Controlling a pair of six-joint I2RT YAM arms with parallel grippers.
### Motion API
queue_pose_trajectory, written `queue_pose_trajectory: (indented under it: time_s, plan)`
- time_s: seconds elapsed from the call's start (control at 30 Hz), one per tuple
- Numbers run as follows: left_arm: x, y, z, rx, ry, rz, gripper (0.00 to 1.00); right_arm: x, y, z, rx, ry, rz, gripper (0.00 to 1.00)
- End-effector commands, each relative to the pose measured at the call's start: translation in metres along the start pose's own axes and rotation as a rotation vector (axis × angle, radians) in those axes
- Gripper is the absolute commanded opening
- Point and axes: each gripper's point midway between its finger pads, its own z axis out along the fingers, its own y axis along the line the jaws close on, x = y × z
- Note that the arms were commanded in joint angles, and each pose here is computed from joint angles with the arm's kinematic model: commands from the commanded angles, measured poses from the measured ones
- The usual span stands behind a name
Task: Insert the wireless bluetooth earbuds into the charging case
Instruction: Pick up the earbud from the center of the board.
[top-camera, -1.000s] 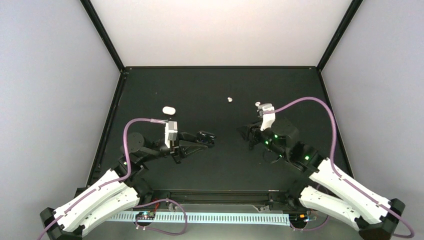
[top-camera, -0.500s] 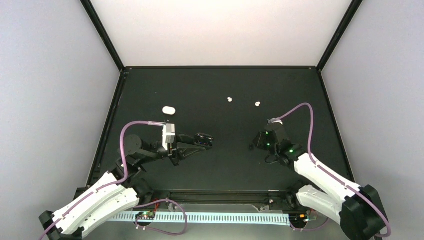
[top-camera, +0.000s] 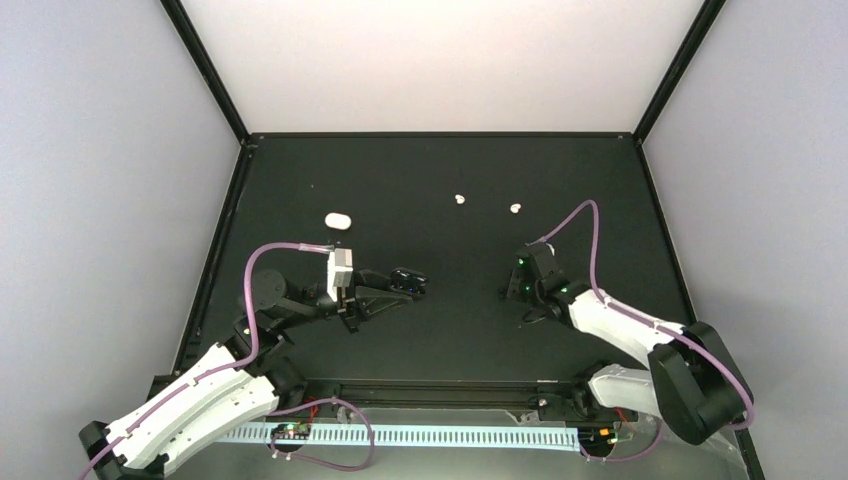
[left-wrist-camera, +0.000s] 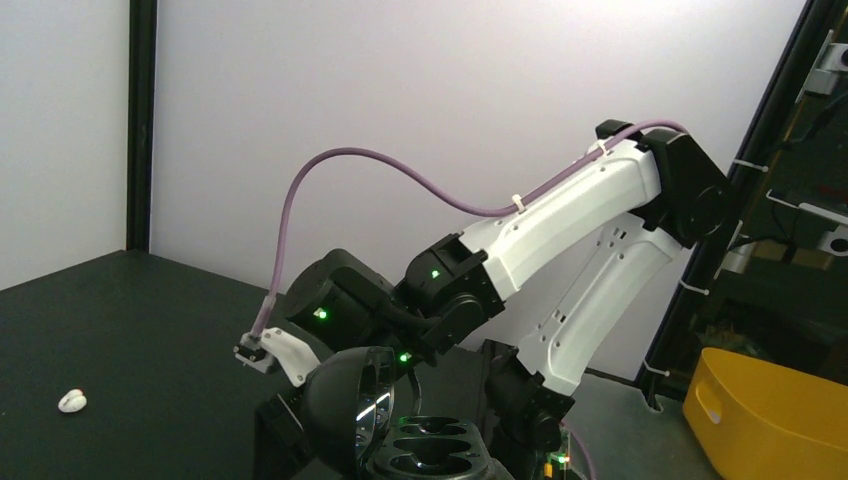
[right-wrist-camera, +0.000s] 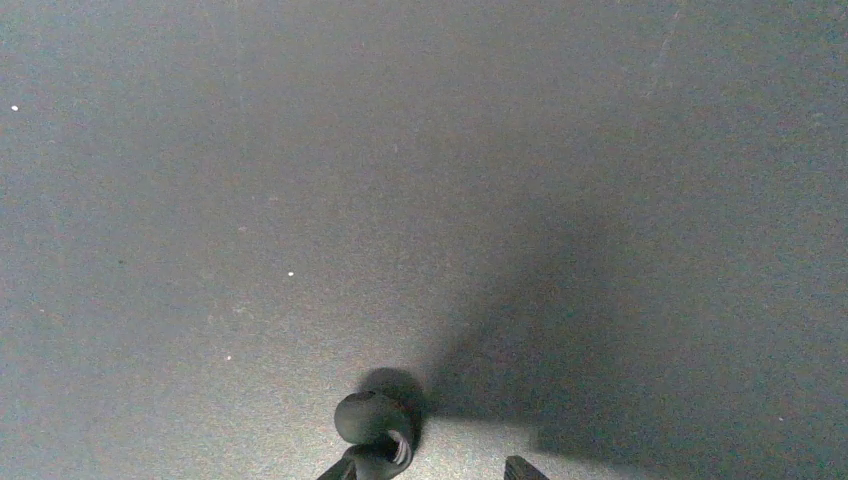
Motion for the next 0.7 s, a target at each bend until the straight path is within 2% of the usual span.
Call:
queue_pose_trajectory:
  time_s: [0.0,0.67]
  plan:
    - [-0.0034,-0.0049,0.0002,0.021,-0.009,0.009,0.01,-0.0089,0.0094,0.0054,-0.033,-0.02,-0.013,0.38]
    - [-0.0013,-0.0031,0.0024,0.02,0.001,0.007,0.02,-0.0039,0.007,0.0125,-0.018,0.005,-0.063,0.28]
